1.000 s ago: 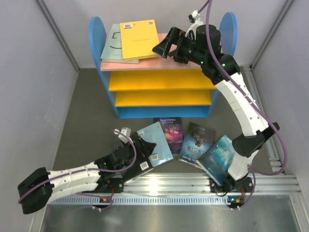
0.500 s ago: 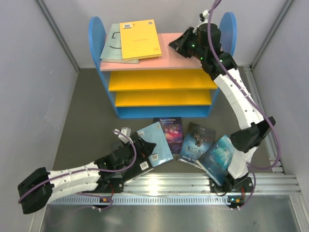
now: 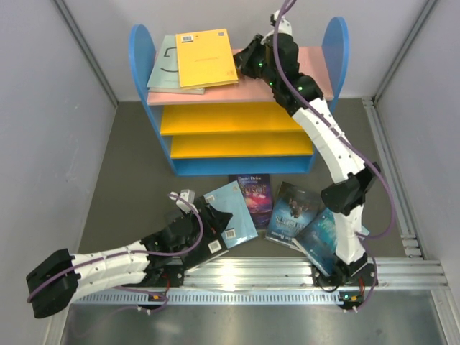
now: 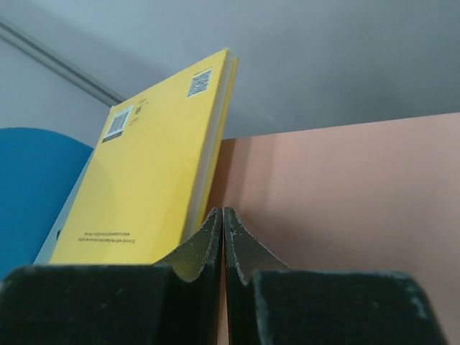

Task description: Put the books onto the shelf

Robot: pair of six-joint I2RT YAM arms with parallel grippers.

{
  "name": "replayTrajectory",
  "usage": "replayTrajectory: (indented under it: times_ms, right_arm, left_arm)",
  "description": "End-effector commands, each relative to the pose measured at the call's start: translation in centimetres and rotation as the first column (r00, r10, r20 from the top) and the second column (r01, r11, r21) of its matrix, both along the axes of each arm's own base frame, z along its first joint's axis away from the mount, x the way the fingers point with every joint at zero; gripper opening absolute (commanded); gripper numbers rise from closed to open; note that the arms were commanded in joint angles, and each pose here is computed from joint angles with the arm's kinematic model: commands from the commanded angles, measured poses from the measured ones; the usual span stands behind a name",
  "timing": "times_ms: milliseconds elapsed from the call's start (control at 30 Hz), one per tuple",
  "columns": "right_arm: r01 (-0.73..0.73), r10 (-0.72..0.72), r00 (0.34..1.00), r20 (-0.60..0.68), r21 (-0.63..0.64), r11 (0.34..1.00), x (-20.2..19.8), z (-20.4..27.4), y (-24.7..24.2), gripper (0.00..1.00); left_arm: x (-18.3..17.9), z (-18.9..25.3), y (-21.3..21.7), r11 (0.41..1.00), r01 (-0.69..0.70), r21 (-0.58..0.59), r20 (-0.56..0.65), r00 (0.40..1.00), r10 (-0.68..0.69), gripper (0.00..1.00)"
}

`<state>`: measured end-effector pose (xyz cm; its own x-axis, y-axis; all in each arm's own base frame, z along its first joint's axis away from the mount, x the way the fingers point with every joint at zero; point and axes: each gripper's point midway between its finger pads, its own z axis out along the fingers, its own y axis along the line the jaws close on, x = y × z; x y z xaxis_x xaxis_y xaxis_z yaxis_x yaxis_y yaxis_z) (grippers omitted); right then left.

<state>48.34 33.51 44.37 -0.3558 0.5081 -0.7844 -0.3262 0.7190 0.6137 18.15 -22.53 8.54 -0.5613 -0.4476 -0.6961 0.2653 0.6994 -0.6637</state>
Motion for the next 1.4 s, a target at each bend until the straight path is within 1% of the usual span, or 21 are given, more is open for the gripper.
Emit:
replayTrajectory:
  times_ms: [0,333,433,567,667,700,733,800,867,900,933,967,1000,1033,1067,1100,1167,1200,1267,1333,1367]
  right_arm:
    - [-0.097,0.090,0.991,-0.095,-0.065,0.993,-1.3,-5.8,6.3,0.03]
    - [-0.160,0.160,0.987,-0.021,0.014,0.987,-4.4,-3.8,12.0,0.07]
    - [-0.196,0.198,0.980,-0.037,0.052,0.979,-4.8,-4.4,13.5,0.08]
    - [-0.200,0.202,0.978,-0.059,0.048,0.979,-4.9,-5.4,13.9,0.09]
    - [-0.166,0.167,0.984,-0.064,0.023,0.986,-4.8,-5.3,12.4,0.20]
    - [-0.142,0.142,0.988,-0.061,0.009,0.990,-5.0,-4.8,11.1,0.34]
    - [-0.113,0.114,0.992,-0.058,0.004,0.994,-4.6,-4.4,9.8,0.43]
    - [-0.058,0.057,0.998,-0.041,-0.006,0.998,-5.1,-2.9,6.8,0.53]
    - [-0.015,0.015,1.000,0.005,-0.014,1.000,-5.0,-1.1,4.0,0.59]
    - [0.002,-0.002,0.999,0.034,-0.009,1.000,-6.0,0.7,2.2,0.66]
    - [0.017,-0.015,0.997,0.079,-0.023,1.000,-6.2,2.0,0.9,0.68]
    - [0.019,-0.018,0.991,0.133,-0.008,1.000,-7.7,4.7,-0.7,0.71]
    - [0.028,-0.020,0.985,0.171,-0.041,0.999,-8.1,5.4,-1.5,0.77]
    - [0.024,-0.015,0.979,0.203,-0.042,0.999,-9.0,6.7,-2.2,0.80]
    - [0.019,-0.012,0.968,0.251,-0.024,1.000,-10.7,9.1,-3.6,0.84]
    - [0.006,0.008,0.961,0.275,-0.049,0.999,-11.5,9.4,-4.0,0.92]
    - [-0.009,0.023,0.950,0.311,-0.048,0.999,-13.3,10.7,-5.2,0.98]
    - [-0.022,0.036,0.944,0.328,-0.048,0.999,-15.1,11.1,-6.4,1.00]
    - [-0.036,0.049,0.936,0.348,-0.044,0.998,-16.9,11.1,-7.5,1.00]
    - [-0.054,0.062,0.933,0.353,-0.034,0.998,-19.5,9.8,-9.2,1.00]
    - [-0.065,0.060,0.918,0.392,-0.001,0.998,-22.1,10.8,-11.0,1.00]
  left_arm:
    - [0.4,1.6,-0.5,0.999,0.000,-0.045,0.033,0.999,0.001,0.99]
    - [0.3,1.6,-0.6,0.999,0.008,-0.043,0.033,0.999,-0.007,0.99]
    - [0.2,1.6,-0.6,0.999,0.011,-0.042,0.034,0.999,-0.010,0.99]
    - [0.2,1.6,-0.6,0.999,0.013,-0.041,0.034,0.999,-0.012,0.99]
    - [0.1,1.4,-0.5,0.999,0.015,-0.036,0.031,0.999,-0.014,0.99]
    - [0.1,1.4,-0.6,0.999,0.016,-0.036,0.030,0.999,-0.015,0.99]
    - [0.1,1.4,-0.6,0.999,0.018,-0.037,0.030,0.999,-0.017,0.99]
    - [0.0,1.3,-0.7,0.999,0.024,-0.030,0.025,0.999,-0.023,0.99]
    - [0.0,1.3,-0.7,0.999,0.027,-0.028,0.023,0.999,-0.026,0.99]
    - [0.0,1.2,-0.7,0.999,0.026,-0.026,0.020,0.999,-0.026,0.99]
    - [0.0,1.2,-0.7,0.999,0.025,-0.025,0.020,1.000,-0.024,0.99]
    - [0.0,1.2,-0.7,0.999,0.023,-0.028,0.019,1.000,-0.022,0.99]
    - [0.1,1.2,-0.6,0.999,0.018,-0.026,0.020,1.000,-0.018,0.99]
    - [0.1,1.2,-0.6,0.999,0.017,-0.028,0.021,1.000,-0.016,0.99]
    - [0.2,1.3,-0.6,1.000,0.014,-0.027,0.021,1.000,-0.013,0.99]
    - [0.2,1.3,-0.6,1.000,0.012,-0.024,0.020,1.000,-0.012,0.99]
    - [0.2,1.4,-0.6,1.000,0.011,-0.020,0.020,1.000,-0.011,0.99]
    - [0.3,1.4,-0.6,1.000,0.008,-0.019,0.020,1.000,-0.008,0.99]
    - [0.3,1.4,-0.5,1.000,0.005,-0.017,0.018,1.000,-0.004,0.99]
    - [0.3,1.5,-0.6,1.000,0.006,-0.019,0.014,1.000,-0.006,0.99]
    - [0.2,1.5,-0.6,1.000,0.008,-0.026,0.012,1.000,-0.008,0.99]
